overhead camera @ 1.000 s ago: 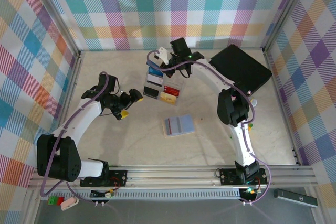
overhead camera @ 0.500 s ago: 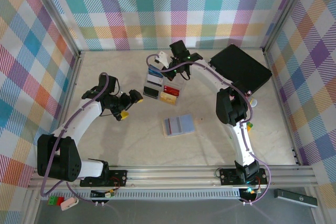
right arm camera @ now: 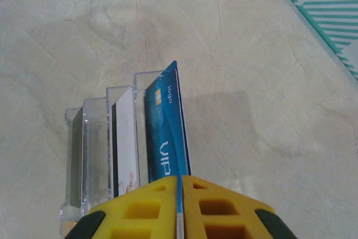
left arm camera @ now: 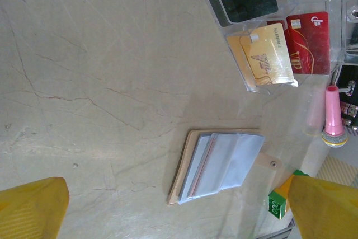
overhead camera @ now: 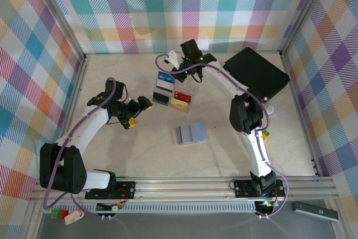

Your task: Take the credit cards out of the card holder

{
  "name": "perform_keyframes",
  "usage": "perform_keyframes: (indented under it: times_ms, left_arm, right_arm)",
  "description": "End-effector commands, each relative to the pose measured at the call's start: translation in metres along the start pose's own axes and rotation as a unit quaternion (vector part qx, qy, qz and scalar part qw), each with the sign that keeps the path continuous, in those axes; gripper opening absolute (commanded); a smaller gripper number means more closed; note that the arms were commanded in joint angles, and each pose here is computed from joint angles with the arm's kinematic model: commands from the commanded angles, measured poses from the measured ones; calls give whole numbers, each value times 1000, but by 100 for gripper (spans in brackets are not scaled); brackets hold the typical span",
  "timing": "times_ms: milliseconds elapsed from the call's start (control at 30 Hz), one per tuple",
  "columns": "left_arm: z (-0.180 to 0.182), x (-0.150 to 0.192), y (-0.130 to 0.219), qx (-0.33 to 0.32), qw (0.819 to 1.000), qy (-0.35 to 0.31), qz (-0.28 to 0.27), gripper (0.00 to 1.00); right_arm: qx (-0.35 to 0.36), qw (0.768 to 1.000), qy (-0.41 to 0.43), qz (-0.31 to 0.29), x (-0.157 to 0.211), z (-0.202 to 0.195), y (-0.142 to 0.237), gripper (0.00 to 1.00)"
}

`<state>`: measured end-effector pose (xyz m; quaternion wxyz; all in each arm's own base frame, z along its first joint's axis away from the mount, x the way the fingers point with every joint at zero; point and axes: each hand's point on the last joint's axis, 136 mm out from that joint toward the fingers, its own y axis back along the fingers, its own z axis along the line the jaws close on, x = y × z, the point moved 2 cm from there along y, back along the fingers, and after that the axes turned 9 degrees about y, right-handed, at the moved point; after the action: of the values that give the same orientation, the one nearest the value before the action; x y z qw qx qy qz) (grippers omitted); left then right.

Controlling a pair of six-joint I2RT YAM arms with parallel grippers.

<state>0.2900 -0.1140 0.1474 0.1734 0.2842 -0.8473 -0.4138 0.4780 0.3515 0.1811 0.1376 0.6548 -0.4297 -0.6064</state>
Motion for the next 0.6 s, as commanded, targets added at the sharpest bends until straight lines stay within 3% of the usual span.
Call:
perform_keyframes:
  times_ms: [0,233,433,567]
  left_arm:
    - [9,2,1,-12,1000,7,6,100]
    - [8,2,6,-10,1000,4,-4,100]
    - [5,3,16,-2,1000,-7,-20,100]
    - [2,7,19,4,999,-25,-24,100]
  right_arm:
    - [-6,1000,-10,9,1,2,-5,11]
    - [-10,998,-61,-17,-22,4,25,14]
    - [-17,984,-173,-35,-31,19,71,31]
    - [-17,962,-273,-7,-9,46,98,42]
